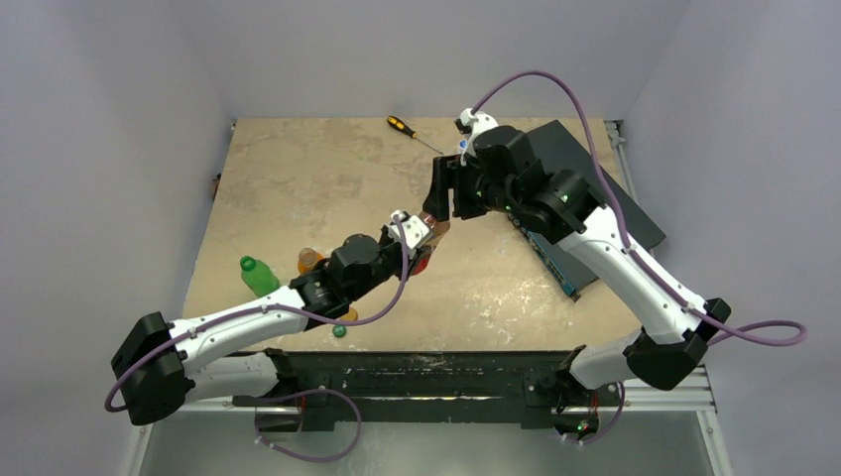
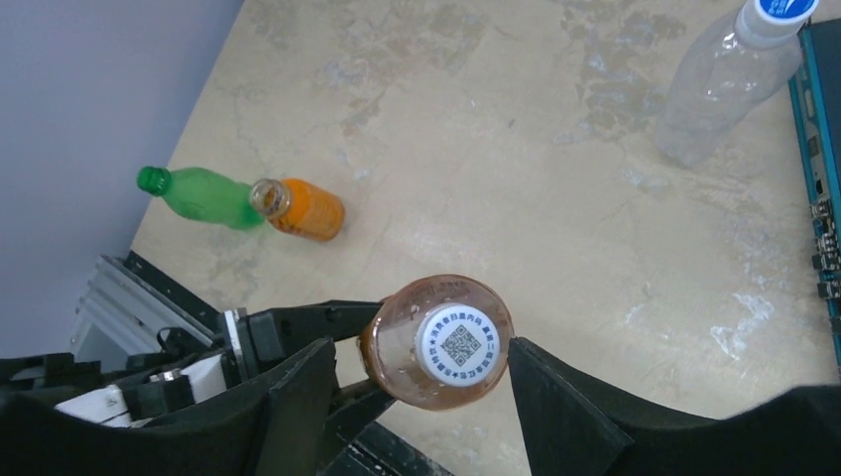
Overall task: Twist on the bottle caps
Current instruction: Screw the bottle cap onto the plastic bottle, then place the plastic bottle at the center of the board.
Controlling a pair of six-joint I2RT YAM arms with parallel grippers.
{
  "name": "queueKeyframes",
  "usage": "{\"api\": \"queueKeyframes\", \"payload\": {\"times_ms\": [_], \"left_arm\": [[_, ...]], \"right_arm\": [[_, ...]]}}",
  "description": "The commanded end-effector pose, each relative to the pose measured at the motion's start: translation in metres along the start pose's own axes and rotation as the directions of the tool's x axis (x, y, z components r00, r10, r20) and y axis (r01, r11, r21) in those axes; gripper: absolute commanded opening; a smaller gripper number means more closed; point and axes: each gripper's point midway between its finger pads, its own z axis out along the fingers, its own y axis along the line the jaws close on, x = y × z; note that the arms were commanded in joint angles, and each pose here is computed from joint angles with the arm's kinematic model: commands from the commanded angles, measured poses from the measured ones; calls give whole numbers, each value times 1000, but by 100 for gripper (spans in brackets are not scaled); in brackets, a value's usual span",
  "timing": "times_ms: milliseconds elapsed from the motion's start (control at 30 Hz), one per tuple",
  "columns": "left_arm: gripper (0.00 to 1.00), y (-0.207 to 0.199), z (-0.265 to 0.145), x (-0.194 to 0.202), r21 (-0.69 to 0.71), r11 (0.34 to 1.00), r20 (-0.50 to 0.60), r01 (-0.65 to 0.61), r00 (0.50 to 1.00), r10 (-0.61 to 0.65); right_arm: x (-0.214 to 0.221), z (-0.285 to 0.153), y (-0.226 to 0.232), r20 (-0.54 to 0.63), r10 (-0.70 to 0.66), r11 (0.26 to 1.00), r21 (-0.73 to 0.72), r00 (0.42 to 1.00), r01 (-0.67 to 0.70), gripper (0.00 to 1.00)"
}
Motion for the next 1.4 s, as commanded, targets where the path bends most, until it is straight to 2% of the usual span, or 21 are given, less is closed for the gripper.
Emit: {"api": "queueKeyframes", "payload": {"times_ms": [0,100,200,367,500,533,633,733,800,933,1067,1200,1367], "left_arm": [[0,1,-4,-31,16,1000,122,-8,992,6],[0,1,-5,-31,15,1000,125,-7,992,5],[0,0,-6,-29,19,1000,125,-7,992,4],[0,-2,-9,-27,34,999,136,-3,991,-2],[0,-4,-9,-25,45,999,136,-3,991,-3],[3,-4,-9,-25,42,999,137,2,991,-8],[42,-1,-9,-26,24,999,146,32,989,-35],[78,5,-11,-30,-3,998,155,68,986,-67],[89,9,-14,-35,-16,996,161,89,983,-85],[93,20,-22,-50,-42,988,173,147,975,-138],[94,38,-29,-57,-114,976,139,188,975,-172],[97,56,-41,-71,-172,959,136,226,969,-205],[100,78,-54,-74,-218,940,105,264,964,-246]], "right_arm": [[15,5,-3,-49,-29,1000,-5,998,28,68],[21,10,-6,-65,-29,1000,4,997,29,65],[23,14,-5,-73,-27,1000,-3,997,27,56],[24,19,-5,-68,-18,1000,-8,998,18,47],[21,19,-7,-50,-13,1000,0,999,13,27],[21,19,-8,-46,-14,1000,7,999,14,20],[18,19,-16,-26,-14,999,46,1000,15,5],[13,20,-40,6,-6,989,150,1000,5,0],[9,19,-61,35,-4,974,229,999,-4,0],[1,17,-98,109,-16,931,364,994,-25,0],[-4,27,-132,189,-55,863,502,980,-48,0],[-4,43,-156,218,-85,821,568,972,-55,0],[-6,69,-178,214,-88,815,577,973,-53,0]]}}
